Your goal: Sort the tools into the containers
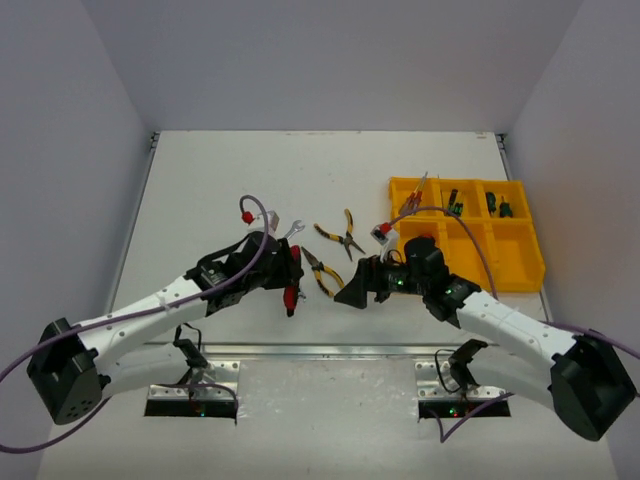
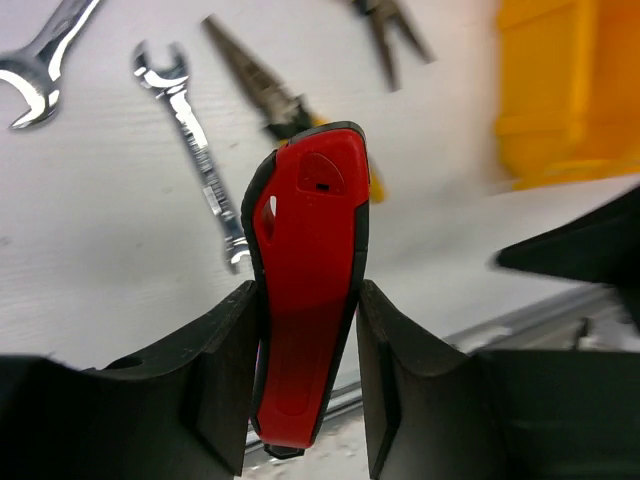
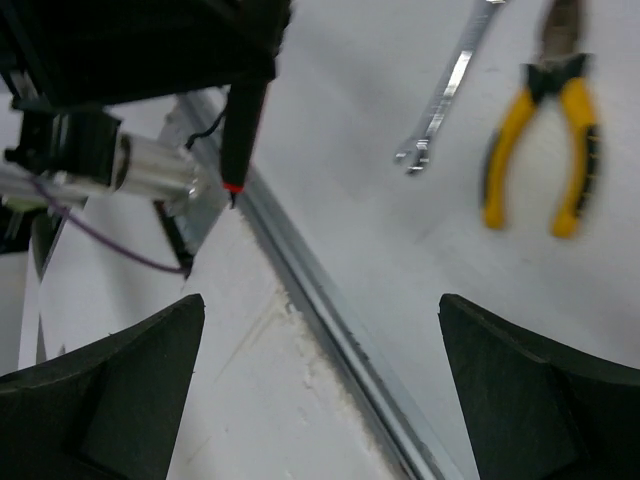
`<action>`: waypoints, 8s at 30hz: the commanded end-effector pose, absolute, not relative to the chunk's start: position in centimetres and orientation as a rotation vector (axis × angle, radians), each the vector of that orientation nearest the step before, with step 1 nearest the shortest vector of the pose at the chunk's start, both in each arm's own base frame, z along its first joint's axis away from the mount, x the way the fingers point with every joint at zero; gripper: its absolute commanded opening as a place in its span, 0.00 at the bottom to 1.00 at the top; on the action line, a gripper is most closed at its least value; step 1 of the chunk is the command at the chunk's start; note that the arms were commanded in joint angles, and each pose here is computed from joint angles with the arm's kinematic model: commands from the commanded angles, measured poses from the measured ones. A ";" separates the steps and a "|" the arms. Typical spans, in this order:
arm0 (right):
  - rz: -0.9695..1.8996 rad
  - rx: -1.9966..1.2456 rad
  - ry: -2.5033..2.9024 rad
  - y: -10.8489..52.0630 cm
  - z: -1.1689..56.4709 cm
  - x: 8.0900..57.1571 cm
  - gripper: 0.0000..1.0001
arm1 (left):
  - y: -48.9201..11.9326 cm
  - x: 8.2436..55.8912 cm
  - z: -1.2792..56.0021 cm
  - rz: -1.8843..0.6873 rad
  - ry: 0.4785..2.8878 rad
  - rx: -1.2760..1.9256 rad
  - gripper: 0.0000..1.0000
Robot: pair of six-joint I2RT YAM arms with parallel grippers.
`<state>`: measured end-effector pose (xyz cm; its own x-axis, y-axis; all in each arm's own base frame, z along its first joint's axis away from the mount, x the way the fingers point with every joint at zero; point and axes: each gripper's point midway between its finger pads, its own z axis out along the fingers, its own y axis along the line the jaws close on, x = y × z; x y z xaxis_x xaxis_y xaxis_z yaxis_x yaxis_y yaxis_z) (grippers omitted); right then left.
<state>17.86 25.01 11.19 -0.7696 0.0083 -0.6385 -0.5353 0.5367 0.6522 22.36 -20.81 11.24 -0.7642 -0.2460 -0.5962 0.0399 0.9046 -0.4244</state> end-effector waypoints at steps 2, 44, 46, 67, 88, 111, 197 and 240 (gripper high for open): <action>1.284 -0.561 1.879 30.9 16.7 17.0 0.99 | -25.1 22.3 18.0 -0.992 2.175 -0.247 0.00; 0.097 0.530 2.258 6.8 8.9 30.2 0.00 | -11.0 23.4 21.2 -0.022 2.066 -0.249 1.00; 0.121 0.541 2.270 7.3 8.7 30.6 0.01 | -11.0 23.4 21.2 -0.017 2.065 -0.248 1.00; 0.393 0.230 2.174 11.2 15.5 30.6 0.99 | -13.4 23.8 18.1 -0.088 2.137 -0.295 1.00; 0.454 -0.604 2.414 24.4 11.2 26.6 0.96 | -8.2 25.2 20.0 0.015 2.105 -0.686 1.00; 0.183 -0.595 2.600 38.5 0.6 29.7 0.47 | -5.3 22.9 23.2 -0.034 1.961 -0.387 1.00; -0.075 -0.094 2.471 9.7 15.0 29.5 0.00 | -5.3 22.1 24.8 -0.129 1.902 -0.373 1.00; 0.600 -0.027 2.292 9.9 18.3 28.4 0.99 | -16.9 32.7 7.1 0.028 2.594 -0.021 1.00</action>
<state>29.46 6.61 17.73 -0.7065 0.2154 -0.6741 -0.0161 0.9474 0.3197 28.84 -14.46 7.83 -0.8389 0.0057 -0.5443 -0.0728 0.9898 0.1225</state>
